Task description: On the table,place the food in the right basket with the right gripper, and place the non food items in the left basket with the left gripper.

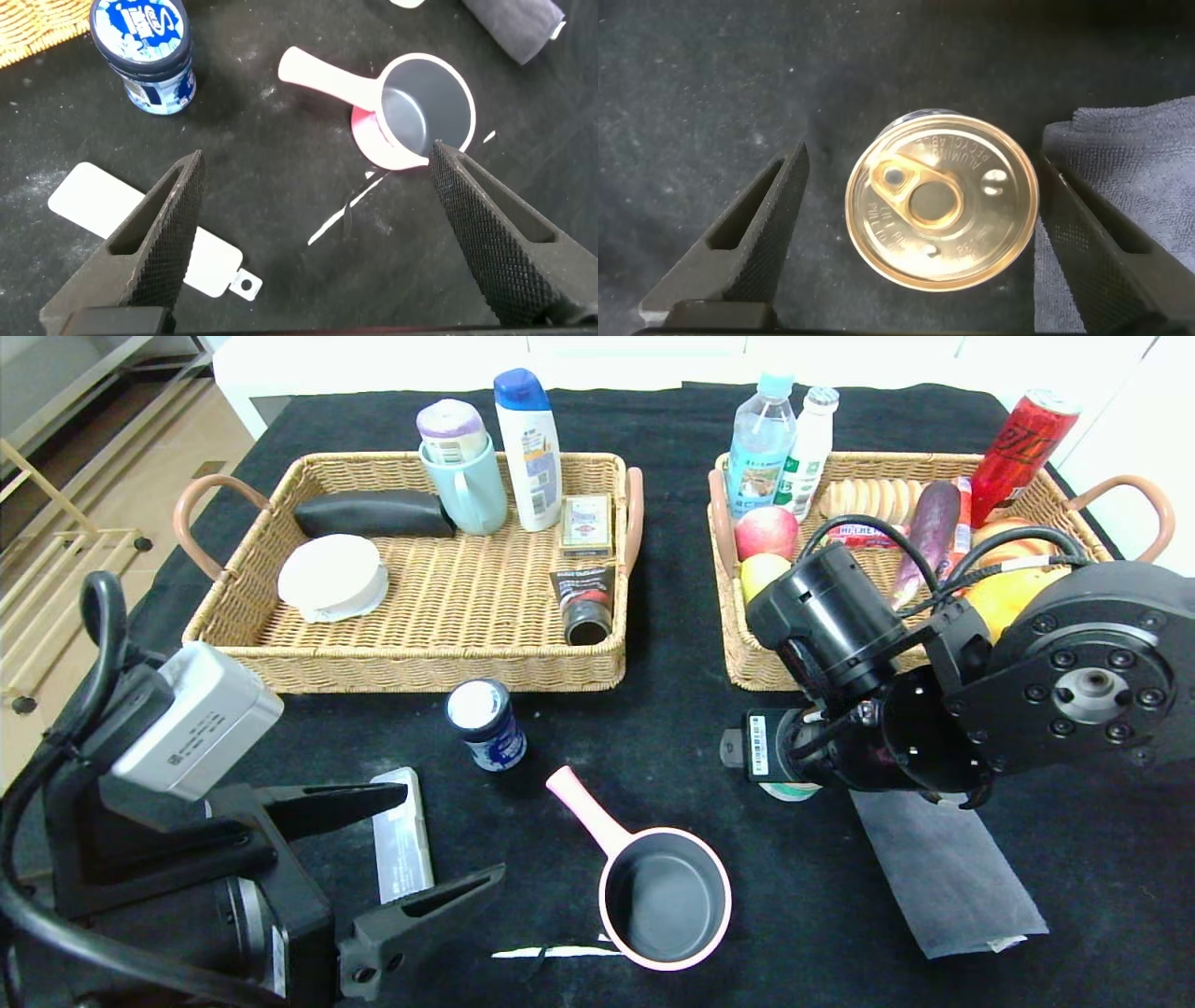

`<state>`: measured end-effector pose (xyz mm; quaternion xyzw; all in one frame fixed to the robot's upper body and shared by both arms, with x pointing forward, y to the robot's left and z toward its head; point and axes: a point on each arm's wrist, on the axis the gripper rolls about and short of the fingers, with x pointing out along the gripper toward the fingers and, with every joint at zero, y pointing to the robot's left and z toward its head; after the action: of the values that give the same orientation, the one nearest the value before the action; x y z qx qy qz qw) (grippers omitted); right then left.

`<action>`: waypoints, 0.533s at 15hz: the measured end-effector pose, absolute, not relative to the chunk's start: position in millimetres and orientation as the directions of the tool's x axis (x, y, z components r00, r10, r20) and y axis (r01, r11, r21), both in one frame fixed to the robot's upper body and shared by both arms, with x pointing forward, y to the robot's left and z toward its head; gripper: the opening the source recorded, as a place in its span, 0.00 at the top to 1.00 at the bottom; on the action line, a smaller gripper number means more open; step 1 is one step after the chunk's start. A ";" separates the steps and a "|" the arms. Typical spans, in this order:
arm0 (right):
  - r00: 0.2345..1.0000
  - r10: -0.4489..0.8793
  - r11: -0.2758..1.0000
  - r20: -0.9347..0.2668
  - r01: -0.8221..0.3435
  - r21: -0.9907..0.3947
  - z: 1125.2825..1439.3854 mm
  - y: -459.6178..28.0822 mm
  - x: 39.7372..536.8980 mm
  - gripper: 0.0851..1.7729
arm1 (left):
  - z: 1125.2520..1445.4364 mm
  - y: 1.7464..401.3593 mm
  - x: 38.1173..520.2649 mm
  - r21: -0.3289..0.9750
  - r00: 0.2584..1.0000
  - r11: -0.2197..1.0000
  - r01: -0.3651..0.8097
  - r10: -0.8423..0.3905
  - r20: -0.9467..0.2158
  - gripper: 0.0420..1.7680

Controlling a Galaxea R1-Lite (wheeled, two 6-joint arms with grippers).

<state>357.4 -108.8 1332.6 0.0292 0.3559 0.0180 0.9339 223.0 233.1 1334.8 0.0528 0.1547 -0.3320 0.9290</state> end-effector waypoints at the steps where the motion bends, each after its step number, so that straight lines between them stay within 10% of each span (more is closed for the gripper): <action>1: 0.745 0.055 0.998 -0.664 -0.013 0.067 1332.3 -108.7 357.7 0.04 | 1334.5 233.1 223.0 -0.005 0.731 0.774 0.633 -0.600 -0.324 0.03; 8: 0.736 0.048 0.998 -0.676 -0.015 0.055 1326.3 -106.1 359.5 0.04 | 1334.4 232.9 223.3 -0.003 0.731 0.774 0.633 -0.600 -0.324 0.03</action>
<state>359.5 -106.1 1326.3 0.0229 0.3632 0.0168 0.9313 223.3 232.9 1334.4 0.0538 0.1553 -0.3319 0.9289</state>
